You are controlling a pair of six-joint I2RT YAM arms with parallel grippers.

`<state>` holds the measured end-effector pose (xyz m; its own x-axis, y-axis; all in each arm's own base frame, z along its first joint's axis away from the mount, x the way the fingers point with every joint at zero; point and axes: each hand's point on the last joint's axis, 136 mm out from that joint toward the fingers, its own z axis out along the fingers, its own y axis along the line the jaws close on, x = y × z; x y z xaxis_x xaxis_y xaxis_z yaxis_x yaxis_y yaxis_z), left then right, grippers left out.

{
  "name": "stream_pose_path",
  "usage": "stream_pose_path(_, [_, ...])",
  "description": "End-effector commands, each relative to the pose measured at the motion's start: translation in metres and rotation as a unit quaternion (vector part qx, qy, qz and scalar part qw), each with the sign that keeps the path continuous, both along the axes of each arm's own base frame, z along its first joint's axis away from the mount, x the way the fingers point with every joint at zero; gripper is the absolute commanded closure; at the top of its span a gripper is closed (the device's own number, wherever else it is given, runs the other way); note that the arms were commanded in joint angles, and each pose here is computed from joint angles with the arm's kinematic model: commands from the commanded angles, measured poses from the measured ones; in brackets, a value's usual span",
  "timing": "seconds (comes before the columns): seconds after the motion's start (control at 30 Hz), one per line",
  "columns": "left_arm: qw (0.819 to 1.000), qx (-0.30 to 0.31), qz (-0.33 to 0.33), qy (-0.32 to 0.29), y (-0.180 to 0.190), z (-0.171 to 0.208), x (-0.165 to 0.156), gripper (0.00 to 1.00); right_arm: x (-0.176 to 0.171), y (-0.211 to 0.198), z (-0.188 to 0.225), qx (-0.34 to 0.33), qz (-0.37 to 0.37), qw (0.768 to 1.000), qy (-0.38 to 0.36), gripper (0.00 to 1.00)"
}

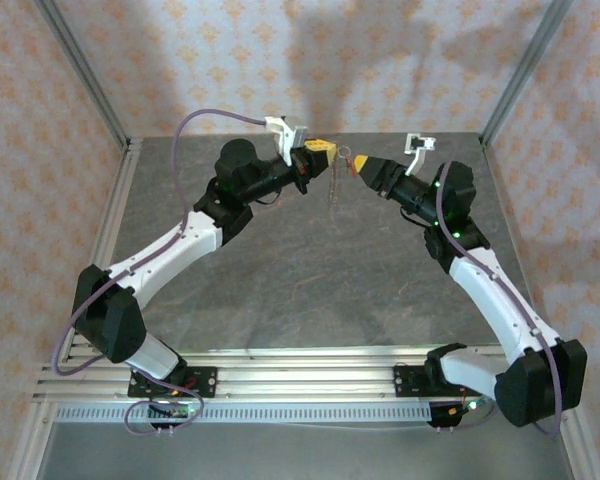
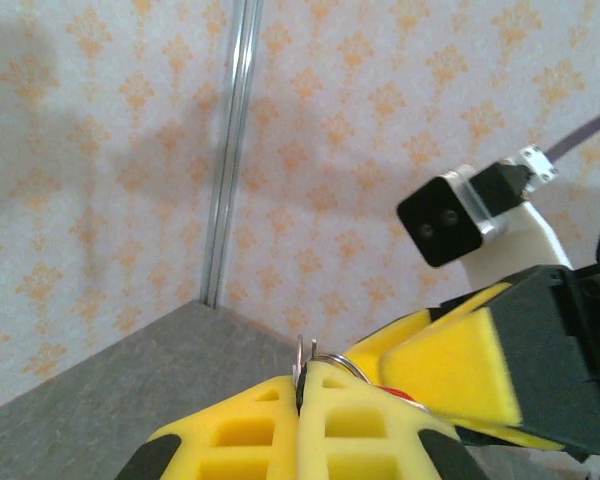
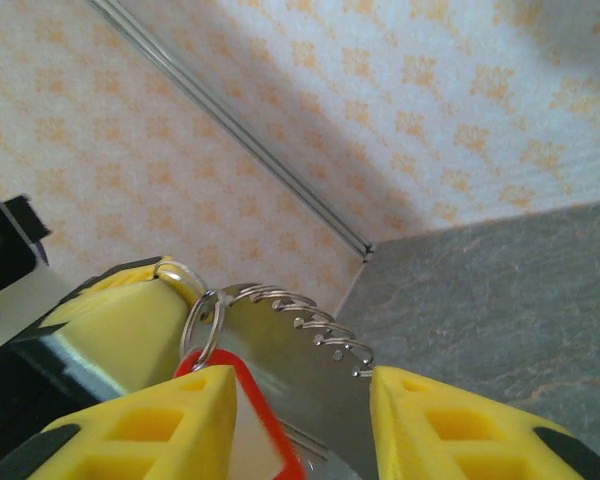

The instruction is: Put the keys on the keyring

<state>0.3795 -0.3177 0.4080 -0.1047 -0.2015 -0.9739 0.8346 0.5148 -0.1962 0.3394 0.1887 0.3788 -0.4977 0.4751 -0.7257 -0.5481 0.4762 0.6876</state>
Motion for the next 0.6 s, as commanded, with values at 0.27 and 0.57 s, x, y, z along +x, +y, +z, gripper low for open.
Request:
stream_pose_path(0.27, [0.997, -0.075, -0.017, 0.008, 0.016, 0.016, 0.009, 1.00, 0.009, -0.017, 0.044, 0.056, -0.048, 0.997, -0.027, 0.48])
stream_pose_path(0.57, [0.997, -0.080, -0.015, 0.016, 0.020, 0.010, 0.010, 1.00, 0.022, -0.006, 0.060, 0.118, -0.014, 0.993, -0.016, 0.43])
